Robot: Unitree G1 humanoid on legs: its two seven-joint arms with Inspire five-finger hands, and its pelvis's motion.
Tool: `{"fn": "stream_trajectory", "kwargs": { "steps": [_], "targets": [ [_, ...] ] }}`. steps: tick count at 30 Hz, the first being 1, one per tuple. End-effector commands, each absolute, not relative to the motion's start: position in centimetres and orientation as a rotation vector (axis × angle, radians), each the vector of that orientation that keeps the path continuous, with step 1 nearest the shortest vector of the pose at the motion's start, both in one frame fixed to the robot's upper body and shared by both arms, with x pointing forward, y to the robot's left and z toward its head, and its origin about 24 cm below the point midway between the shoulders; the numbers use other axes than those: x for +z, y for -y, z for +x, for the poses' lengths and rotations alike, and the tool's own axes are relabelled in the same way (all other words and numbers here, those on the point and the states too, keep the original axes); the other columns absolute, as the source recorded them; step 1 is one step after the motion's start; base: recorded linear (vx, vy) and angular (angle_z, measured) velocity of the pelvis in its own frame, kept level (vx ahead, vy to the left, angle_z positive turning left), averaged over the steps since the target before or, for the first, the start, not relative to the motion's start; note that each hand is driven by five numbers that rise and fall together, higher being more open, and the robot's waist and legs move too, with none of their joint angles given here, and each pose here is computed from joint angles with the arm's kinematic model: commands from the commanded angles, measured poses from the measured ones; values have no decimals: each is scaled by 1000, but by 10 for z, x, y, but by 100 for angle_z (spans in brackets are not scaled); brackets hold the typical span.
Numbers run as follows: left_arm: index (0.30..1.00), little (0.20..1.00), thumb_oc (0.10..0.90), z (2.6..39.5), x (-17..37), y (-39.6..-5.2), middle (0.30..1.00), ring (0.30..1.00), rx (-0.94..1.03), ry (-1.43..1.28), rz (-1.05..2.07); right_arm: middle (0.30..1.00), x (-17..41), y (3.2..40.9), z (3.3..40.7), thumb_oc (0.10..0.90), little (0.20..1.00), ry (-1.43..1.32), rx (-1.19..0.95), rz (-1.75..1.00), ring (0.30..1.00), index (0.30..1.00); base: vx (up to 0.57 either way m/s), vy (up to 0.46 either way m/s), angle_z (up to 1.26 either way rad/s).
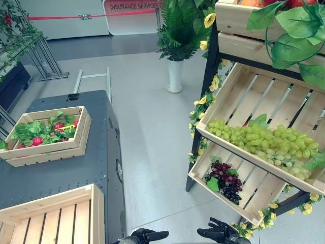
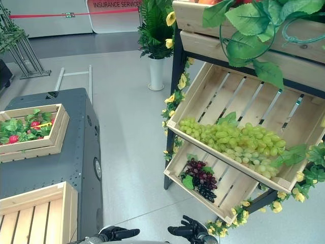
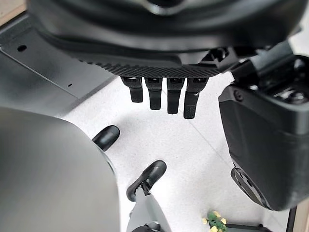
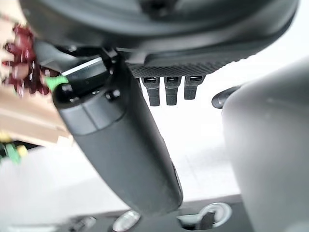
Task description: Pick up the fruits from the basket on one side to the basket on the other side
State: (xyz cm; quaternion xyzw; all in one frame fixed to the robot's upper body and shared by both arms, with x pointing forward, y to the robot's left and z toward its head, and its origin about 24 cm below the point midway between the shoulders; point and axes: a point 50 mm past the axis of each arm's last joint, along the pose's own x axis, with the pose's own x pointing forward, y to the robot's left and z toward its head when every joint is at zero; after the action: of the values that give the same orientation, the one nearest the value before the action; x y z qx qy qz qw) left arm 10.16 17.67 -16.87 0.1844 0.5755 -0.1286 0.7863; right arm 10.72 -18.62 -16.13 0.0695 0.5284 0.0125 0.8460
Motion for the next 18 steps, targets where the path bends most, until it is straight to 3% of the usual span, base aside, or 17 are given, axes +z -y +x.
{"fn": "stream_trajectory", "kwargs": {
  "steps": [1,18],
  "targets": [
    [900,900,800,123,-164,-167,900,900,-287,-1171,413,900,-158,176,128,800,900,-1089,180,29,900,900,16,-28,19],
    [900,900,800,113,-166,-176,900,900,-208,-1170,360,900,-157,169,132,800,900,-1065,267,-110,900,900,21,-13,18]
  ]
}}
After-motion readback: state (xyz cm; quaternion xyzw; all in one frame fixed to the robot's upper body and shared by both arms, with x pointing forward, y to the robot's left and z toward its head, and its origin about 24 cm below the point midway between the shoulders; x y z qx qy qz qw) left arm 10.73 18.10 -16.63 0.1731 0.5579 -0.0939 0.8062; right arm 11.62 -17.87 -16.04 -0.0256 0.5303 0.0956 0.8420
